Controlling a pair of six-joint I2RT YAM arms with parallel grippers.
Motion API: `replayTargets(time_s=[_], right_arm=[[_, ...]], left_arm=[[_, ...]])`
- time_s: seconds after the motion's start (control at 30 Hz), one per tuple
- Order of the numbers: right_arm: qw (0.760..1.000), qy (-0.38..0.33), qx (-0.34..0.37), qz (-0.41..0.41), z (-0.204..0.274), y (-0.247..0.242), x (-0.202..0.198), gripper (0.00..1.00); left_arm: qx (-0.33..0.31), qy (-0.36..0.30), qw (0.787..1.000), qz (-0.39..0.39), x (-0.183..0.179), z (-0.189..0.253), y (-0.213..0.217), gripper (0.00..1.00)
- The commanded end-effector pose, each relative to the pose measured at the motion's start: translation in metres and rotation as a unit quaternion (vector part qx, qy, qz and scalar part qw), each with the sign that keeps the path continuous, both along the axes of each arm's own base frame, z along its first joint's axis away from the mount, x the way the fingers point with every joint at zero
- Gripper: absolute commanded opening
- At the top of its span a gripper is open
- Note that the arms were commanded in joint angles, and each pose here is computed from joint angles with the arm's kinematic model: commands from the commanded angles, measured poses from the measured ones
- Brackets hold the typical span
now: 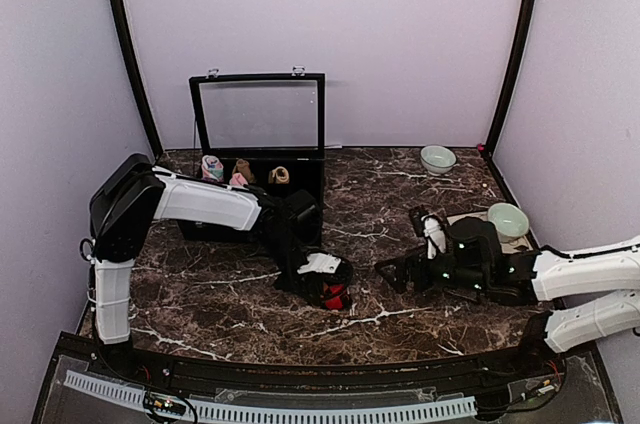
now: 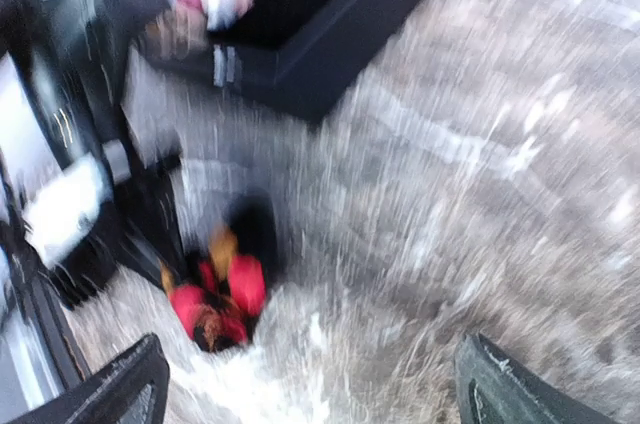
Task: Roll the socks
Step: Roll the sock at the center of the board.
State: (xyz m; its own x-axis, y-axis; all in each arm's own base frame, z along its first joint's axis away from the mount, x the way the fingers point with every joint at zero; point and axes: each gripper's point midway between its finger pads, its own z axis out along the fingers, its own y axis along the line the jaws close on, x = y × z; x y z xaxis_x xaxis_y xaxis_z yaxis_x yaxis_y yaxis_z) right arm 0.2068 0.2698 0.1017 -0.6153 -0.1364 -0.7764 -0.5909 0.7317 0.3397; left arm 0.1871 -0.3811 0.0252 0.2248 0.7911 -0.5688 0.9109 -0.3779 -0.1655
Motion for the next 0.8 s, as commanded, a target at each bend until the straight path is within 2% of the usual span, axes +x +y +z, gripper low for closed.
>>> replayTargets(time_s=[0.0, 0.07, 0.17, 0.27, 0.37, 0.47, 0.63, 0.77], right_arm=[[0.99, -0.035, 0.064, -0.121, 0.019, -0.027, 0.027, 0.99], [0.997, -0.034, 0.037, -0.065, 0.009, -0.012, 0.019, 0.99], [0.998, -0.05, 0.01, -0.023, 0.004, 0.001, 0.012, 0.99], [0.992, -0.112, -0.012, 0.06, 0.008, 0.023, -0.009, 0.99], [0.978, -0.163, -0.065, 0.116, 0.006, 0.033, -0.022, 0.99], [0.96, -0.203, -0.1, 0.164, 0.006, 0.045, -0.037, 0.9], [0.934, -0.215, -0.16, 0.238, -0.016, 0.069, -0.058, 0.71], [0.906, -0.248, -0.192, 0.283, -0.021, 0.097, -0.067, 0.64]], left_arm=[[0.145, 0.048, 0.988, 0.0, -0.025, -0.056, 0.051, 0.07], [0.148, 0.054, 0.988, 0.001, -0.025, -0.056, 0.05, 0.07], [0.154, 0.065, 0.986, 0.0, -0.029, -0.06, 0.052, 0.07], [0.156, 0.077, 0.985, 0.004, -0.031, -0.061, 0.052, 0.07], [0.148, 0.098, 0.984, 0.009, -0.031, -0.055, 0.049, 0.07], [0.15, 0.128, 0.98, 0.013, -0.033, -0.052, 0.048, 0.07], [0.163, 0.149, 0.975, 0.015, -0.032, -0.059, 0.047, 0.08], [0.176, 0.164, 0.97, 0.017, -0.033, -0.064, 0.047, 0.08]])
